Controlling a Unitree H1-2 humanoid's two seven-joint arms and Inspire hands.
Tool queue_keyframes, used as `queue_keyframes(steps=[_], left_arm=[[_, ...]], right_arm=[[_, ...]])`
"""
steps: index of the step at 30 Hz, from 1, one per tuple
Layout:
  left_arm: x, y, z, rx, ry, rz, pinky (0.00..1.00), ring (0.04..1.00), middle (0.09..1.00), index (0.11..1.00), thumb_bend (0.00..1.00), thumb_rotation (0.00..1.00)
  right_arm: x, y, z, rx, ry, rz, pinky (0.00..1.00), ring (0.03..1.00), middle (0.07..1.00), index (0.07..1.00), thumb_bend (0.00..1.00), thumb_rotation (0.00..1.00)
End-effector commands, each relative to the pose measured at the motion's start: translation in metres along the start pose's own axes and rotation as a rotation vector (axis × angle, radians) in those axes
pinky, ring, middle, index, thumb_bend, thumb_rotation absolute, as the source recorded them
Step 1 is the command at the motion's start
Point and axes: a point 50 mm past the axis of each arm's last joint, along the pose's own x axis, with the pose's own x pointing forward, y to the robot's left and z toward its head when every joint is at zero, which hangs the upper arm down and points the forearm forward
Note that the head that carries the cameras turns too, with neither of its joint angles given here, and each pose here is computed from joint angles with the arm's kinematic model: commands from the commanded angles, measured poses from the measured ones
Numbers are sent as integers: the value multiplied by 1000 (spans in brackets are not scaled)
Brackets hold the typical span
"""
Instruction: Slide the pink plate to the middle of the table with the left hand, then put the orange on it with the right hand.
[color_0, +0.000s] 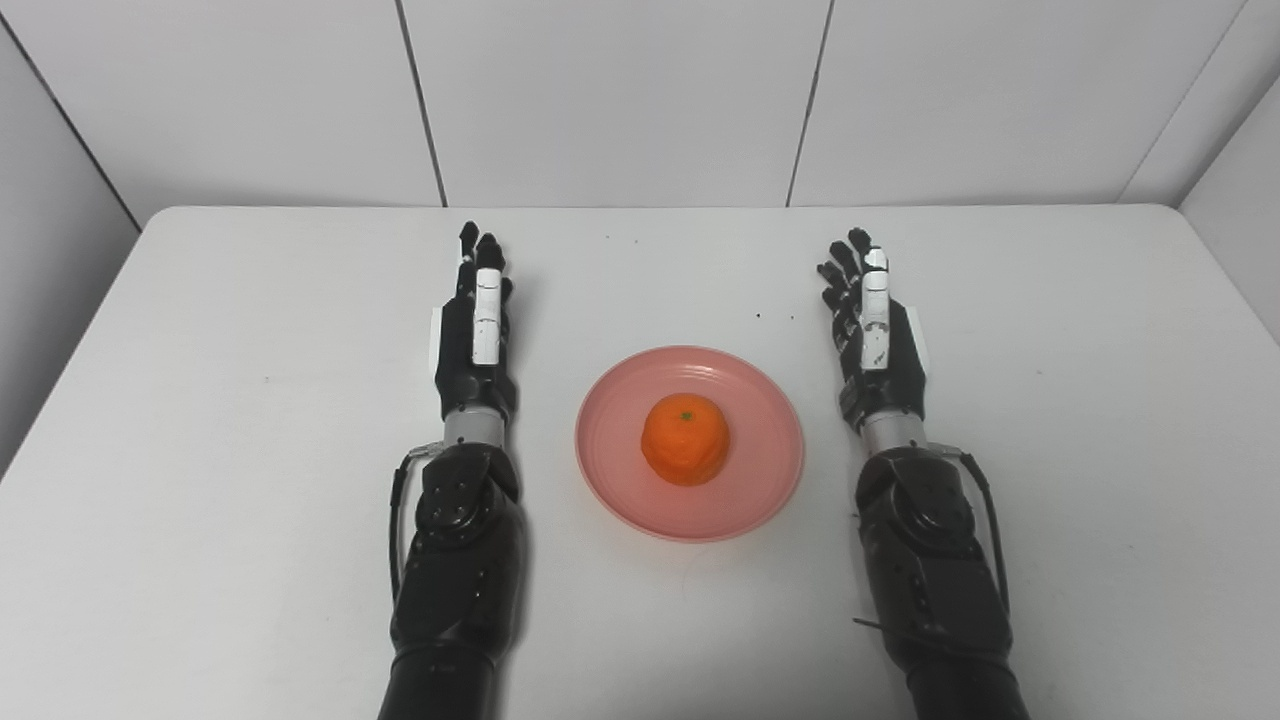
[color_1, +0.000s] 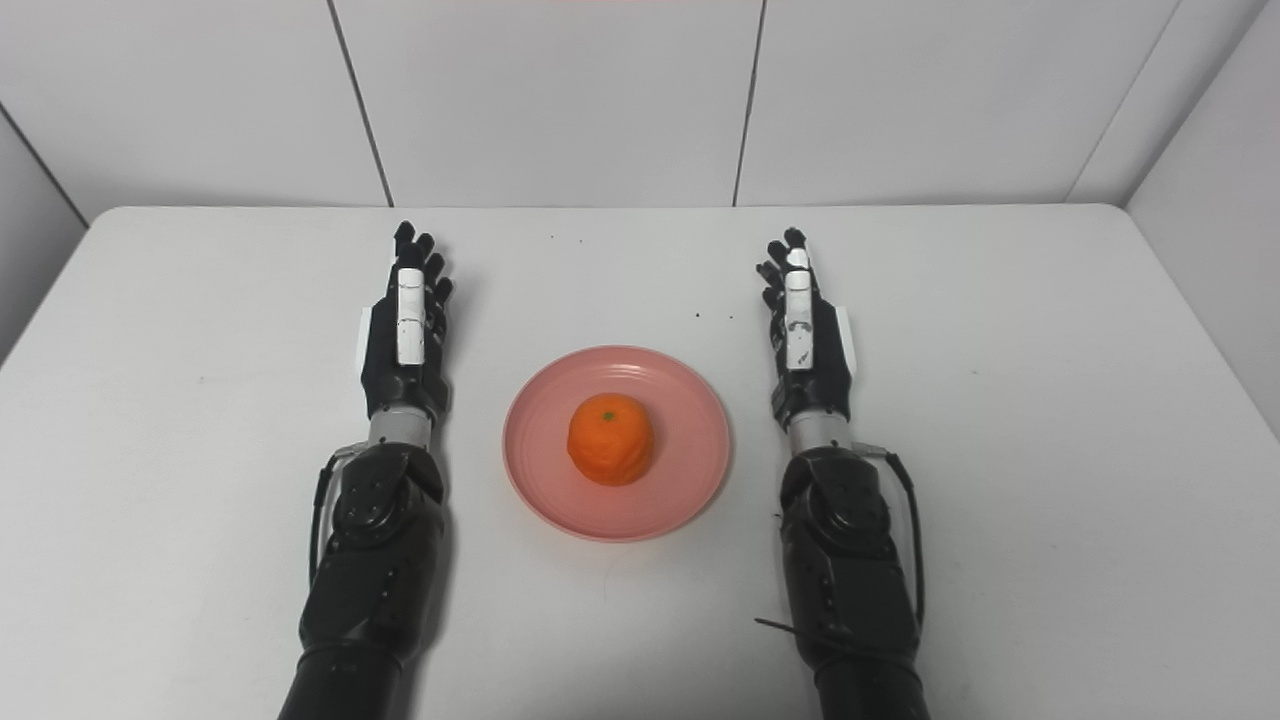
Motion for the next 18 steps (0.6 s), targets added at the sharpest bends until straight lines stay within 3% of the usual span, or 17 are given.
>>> queue_keyframes(steps=[1,18], left_arm=[[-14,14,-24,15,105,28,1000,1000,1000,1000,884,870],[-16,7,-25,-1,111,21,1000,1000,1000,1000,875,860]], right_arm=[[-10,-5,-18,14,103,-24,997,951,953,978,890,1000],[-13,-9,-20,18,108,-40,991,955,960,963,873,1000]])
